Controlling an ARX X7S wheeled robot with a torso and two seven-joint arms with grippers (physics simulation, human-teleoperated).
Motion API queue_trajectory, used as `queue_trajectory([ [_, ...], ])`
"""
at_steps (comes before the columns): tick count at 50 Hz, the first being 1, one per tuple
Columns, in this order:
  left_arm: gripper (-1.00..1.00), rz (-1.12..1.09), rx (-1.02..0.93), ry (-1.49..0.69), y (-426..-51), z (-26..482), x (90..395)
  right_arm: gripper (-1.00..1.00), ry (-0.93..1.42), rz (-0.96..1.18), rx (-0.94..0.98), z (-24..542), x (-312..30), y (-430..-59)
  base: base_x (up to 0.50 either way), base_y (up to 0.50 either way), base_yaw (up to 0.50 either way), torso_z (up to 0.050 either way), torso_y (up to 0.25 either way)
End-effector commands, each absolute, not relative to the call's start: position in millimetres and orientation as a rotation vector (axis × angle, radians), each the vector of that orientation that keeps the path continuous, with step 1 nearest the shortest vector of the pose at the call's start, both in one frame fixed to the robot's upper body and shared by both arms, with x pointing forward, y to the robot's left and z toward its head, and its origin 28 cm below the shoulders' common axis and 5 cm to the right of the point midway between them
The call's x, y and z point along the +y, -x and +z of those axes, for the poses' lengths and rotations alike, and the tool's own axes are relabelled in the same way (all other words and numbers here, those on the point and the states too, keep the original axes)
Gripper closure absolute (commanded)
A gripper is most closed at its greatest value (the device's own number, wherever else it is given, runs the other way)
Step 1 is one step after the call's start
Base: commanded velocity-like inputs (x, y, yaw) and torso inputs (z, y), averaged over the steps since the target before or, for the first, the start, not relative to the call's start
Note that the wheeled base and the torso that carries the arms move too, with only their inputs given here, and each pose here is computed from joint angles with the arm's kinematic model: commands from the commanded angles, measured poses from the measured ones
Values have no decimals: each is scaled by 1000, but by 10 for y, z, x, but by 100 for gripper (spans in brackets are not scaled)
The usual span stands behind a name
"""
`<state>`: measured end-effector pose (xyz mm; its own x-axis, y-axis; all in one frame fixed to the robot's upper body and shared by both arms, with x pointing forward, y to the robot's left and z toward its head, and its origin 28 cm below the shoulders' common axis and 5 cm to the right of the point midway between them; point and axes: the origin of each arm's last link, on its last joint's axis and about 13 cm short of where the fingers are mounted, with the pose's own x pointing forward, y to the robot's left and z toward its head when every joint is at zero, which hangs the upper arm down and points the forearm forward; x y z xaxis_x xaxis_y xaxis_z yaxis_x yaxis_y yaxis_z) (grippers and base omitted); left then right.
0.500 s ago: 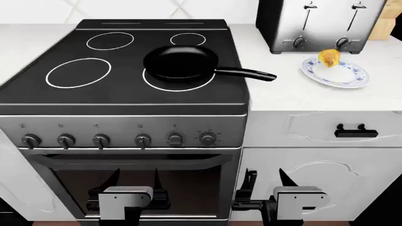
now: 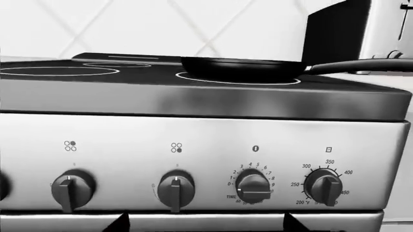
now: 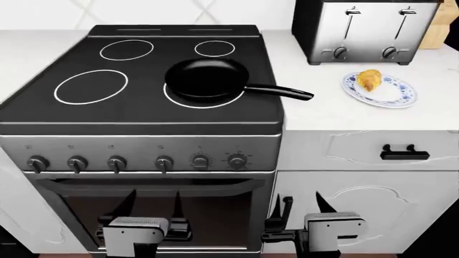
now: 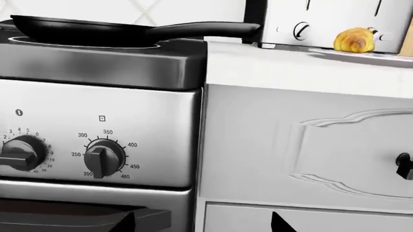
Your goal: Pick the croissant and place it on the pan. Then turn on the stove to warm the croissant.
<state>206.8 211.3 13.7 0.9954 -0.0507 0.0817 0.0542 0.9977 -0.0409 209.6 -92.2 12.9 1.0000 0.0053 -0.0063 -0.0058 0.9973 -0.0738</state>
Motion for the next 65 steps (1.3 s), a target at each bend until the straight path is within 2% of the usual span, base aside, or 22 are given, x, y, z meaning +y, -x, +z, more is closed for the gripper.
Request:
queue_trajectory([
  [1,-100,-87,-106,46,-2046,160,2126,-100,77,34,-23,190,-932,-2079,0,0,0,50,0],
  [36,-100,-81,-98,48,-2052,151,2133,-100,48,73,2,201,-955,-2092,0,0,0,50,0],
  [47,-100,-47,-51,-16,-2073,148,2070,-100,33,70,5,232,-955,-2096,0,-490,0,9,0],
  [65,-100,-109,-47,21,-2067,196,2049,-100,33,65,18,219,-948,-2103,0,-500,0,0,0],
])
